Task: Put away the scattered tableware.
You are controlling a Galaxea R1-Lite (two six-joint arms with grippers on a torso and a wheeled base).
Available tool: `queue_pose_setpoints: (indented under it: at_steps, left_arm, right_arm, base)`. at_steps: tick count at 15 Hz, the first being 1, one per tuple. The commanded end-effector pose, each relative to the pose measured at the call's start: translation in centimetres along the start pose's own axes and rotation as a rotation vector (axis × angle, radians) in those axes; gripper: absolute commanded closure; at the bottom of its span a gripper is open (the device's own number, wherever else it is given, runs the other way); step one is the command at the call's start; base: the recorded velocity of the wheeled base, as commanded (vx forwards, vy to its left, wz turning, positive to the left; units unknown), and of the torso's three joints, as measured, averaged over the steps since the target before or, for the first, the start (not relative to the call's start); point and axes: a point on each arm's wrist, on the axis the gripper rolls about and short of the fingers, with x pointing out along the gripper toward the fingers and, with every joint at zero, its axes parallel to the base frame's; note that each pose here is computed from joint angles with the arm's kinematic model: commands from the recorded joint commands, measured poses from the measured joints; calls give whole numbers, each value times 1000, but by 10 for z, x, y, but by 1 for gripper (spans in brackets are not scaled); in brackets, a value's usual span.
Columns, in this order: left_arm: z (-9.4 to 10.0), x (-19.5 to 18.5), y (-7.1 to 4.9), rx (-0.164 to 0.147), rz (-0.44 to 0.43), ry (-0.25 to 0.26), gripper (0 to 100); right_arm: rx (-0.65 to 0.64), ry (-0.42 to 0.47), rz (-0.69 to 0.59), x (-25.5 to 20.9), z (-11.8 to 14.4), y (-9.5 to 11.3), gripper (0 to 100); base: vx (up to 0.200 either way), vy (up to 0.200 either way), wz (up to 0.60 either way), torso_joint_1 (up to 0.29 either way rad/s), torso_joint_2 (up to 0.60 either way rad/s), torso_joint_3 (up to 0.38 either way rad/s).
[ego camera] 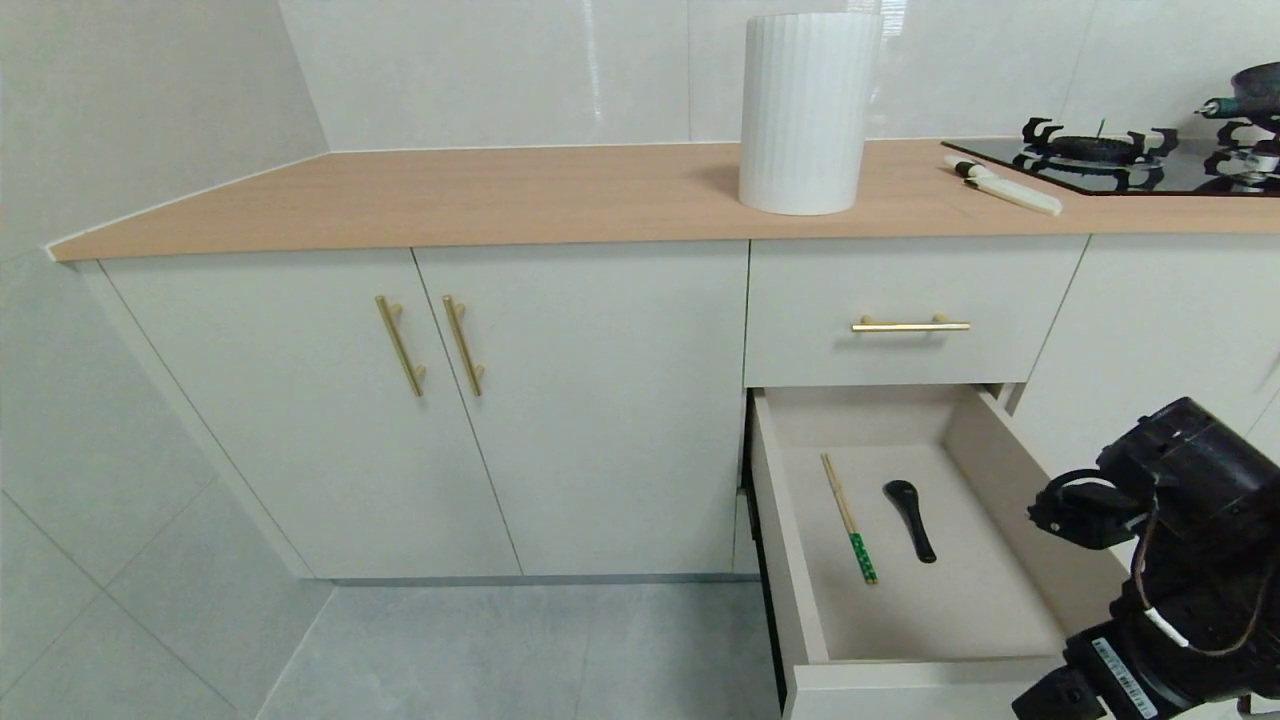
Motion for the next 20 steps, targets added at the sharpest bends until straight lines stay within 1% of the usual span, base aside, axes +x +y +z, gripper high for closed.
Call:
queue_pose_setpoints:
  at_steps: [1, 2, 3, 6, 8, 11, 14, 17, 20]
  left_arm:
    - [0, 0, 0, -1, 1, 1, 0]
    - [0, 0, 0, -1, 1, 0, 0]
    - [0, 0, 0, -1, 1, 1, 0]
    - [0, 0, 0, -1, 1, 1, 0]
    - [0, 0, 0, -1, 1, 0, 0]
    - [0, 0, 0, -1, 1, 0, 0]
    - [0, 0, 0, -1, 1, 0, 0]
    - [0, 0, 0, -1, 1, 0, 0]
    - [0, 0, 0, -1, 1, 0, 0]
  right_arm:
    - [-2, 107, -13, 23, 11, 3, 0]
    - [4, 149, -18, 30, 13, 3, 0]
    - [8, 174, -22, 37, 16, 3, 0]
    - [65, 229, -34, 49, 24, 5, 0]
    - [72, 238, -44, 54, 26, 4, 0]
    - [100, 204, -55, 52, 28, 1, 0]
    - [135, 135, -117, 56, 35, -4, 0]
    - [176, 89, -116, 54, 39, -4, 0]
    - [211, 14, -123, 57, 47, -9, 0]
  base:
    - [0, 0, 0, 0, 0, 0]
    - [0, 0, 0, 0, 0, 0]
    - [0, 0, 0, 0, 0, 0]
    - [0, 0, 0, 0, 0, 0]
    - [0, 0, 0, 0, 0, 0]
    - [0, 0, 0, 0, 0, 0]
    - [0, 0, 0, 0, 0, 0]
    - [0, 0, 0, 0, 0, 0]
    - [0, 0, 0, 0, 0, 0]
